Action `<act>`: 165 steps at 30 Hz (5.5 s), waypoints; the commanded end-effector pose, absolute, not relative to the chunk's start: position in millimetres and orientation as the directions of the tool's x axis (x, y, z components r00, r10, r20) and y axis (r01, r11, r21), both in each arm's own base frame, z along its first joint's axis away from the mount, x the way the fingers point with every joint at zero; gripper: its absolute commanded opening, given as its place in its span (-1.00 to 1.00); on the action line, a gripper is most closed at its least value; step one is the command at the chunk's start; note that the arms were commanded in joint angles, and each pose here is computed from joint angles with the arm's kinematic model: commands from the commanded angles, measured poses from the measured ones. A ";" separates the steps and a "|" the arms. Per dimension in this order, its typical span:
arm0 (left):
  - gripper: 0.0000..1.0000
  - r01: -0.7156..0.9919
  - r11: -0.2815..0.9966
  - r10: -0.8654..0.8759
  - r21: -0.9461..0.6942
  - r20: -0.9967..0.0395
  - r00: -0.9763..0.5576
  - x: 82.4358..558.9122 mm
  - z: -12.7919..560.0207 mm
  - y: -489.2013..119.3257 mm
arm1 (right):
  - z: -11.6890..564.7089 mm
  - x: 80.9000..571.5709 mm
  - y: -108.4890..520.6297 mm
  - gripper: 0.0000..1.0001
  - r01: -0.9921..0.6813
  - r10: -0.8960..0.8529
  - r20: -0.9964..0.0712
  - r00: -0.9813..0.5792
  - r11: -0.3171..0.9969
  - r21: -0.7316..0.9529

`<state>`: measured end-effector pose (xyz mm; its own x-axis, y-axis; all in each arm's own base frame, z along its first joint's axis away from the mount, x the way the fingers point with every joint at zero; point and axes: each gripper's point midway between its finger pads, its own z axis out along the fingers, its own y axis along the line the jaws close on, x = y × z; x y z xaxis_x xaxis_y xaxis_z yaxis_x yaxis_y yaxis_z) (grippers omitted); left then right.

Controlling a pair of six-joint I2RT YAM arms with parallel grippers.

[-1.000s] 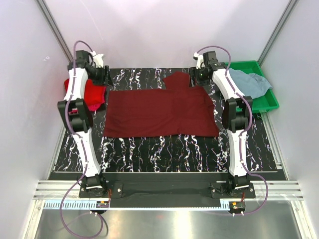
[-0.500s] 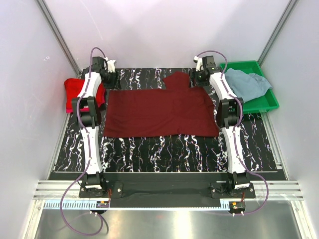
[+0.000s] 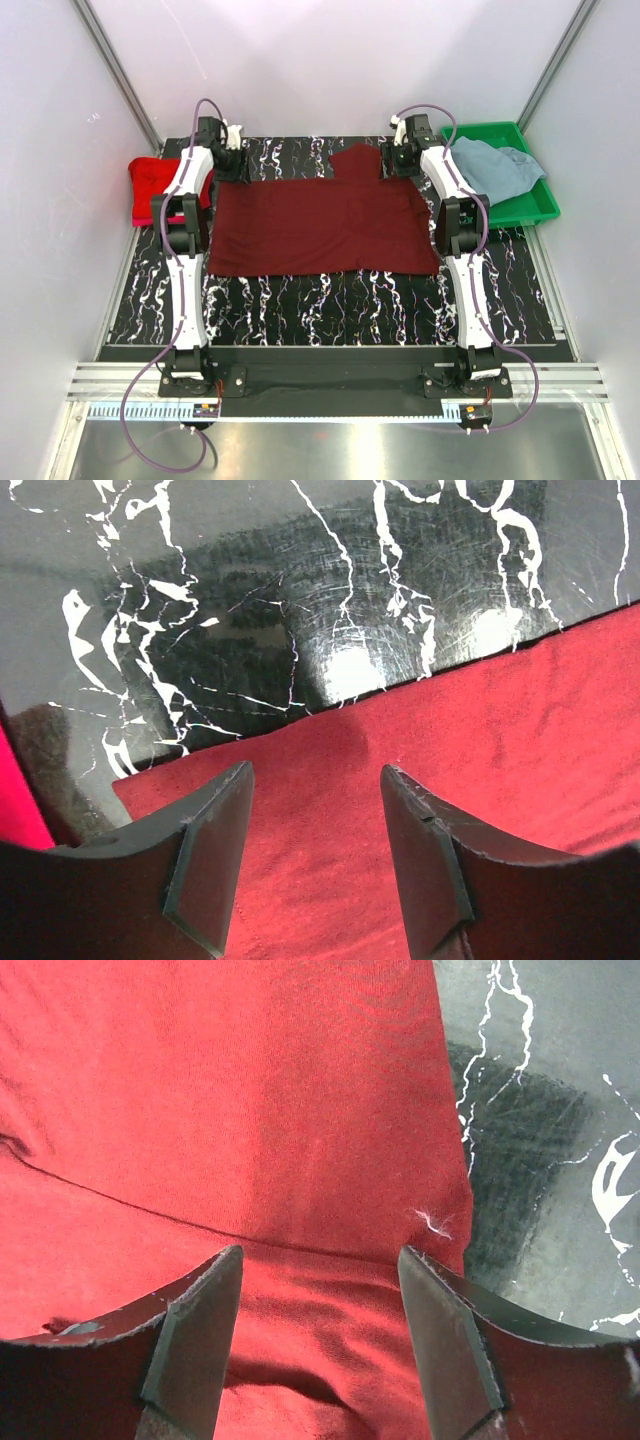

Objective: Fold and stack the t-shirts
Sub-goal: Fold the tshirt

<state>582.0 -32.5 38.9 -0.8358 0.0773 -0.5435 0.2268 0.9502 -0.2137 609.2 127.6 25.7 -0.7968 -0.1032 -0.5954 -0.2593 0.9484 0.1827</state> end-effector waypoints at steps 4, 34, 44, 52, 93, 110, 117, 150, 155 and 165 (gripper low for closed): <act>0.10 0.211 0.972 0.096 -0.098 -0.658 -0.747 611.7 86.5 -21.0 | 50.1 609.1 110.1 0.42 -0.217 -0.103 -0.607 -0.788 0.969 0.117; 0.10 0.035 0.872 -0.035 -0.488 -0.134 -0.990 354.8 63.8 -72.3 | 57.7 457.2 145.2 0.42 -0.170 -0.044 -0.279 -0.959 0.879 0.446; 0.12 -0.027 0.903 -0.043 -0.429 -0.027 -0.999 341.0 28.0 -59.6 | 24.9 444.9 140.5 0.43 -0.101 -0.018 -0.192 -0.981 0.896 0.432; 0.12 -0.073 0.913 -0.069 -0.401 0.026 -0.997 332.9 18.7 -55.5 | 9.2 416.6 139.0 0.43 -0.038 0.003 -0.092 -0.996 0.898 0.439; 0.18 0.196 0.951 0.070 -0.238 -0.451 -0.890 441.1 125.7 -36.0 | 104.1 533.7 139.3 0.38 -0.308 -0.115 -0.495 -0.861 0.893 0.328; 0.16 0.247 0.962 0.172 -0.118 -0.438 -0.882 479.6 85.0 -23.9 | 61.0 610.4 131.4 0.40 -0.327 -0.126 -0.628 -0.768 0.920 0.216; 0.15 0.221 0.974 0.182 -0.041 -0.436 -0.881 507.7 63.4 -13.6 | 73.5 644.3 123.5 0.41 -0.319 -0.097 -0.728 -0.679 0.932 0.174; 0.20 0.069 0.986 0.136 0.153 -0.483 -0.865 535.8 75.6 40.0 | 26.9 617.1 144.3 -0.59 -0.094 0.252 -0.438 -0.863 0.772 0.629; 0.19 0.044 0.985 0.121 0.164 -0.495 -0.860 547.5 70.5 52.5 | 35.6 618.9 138.6 -0.56 -0.091 0.262 -0.450 -0.854 0.776 0.624; 0.09 0.078 0.995 0.099 0.062 -0.508 -0.856 562.3 54.6 37.7 | 39.4 615.1 131.1 -0.55 -0.085 0.256 -0.451 -0.855 0.789 0.609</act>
<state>546.9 46.5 54.1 -0.8769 0.1113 -0.4675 0.0661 0.9915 0.1121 620.8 138.9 20.8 -0.8567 0.2621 -0.4443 -0.0927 0.7690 0.6325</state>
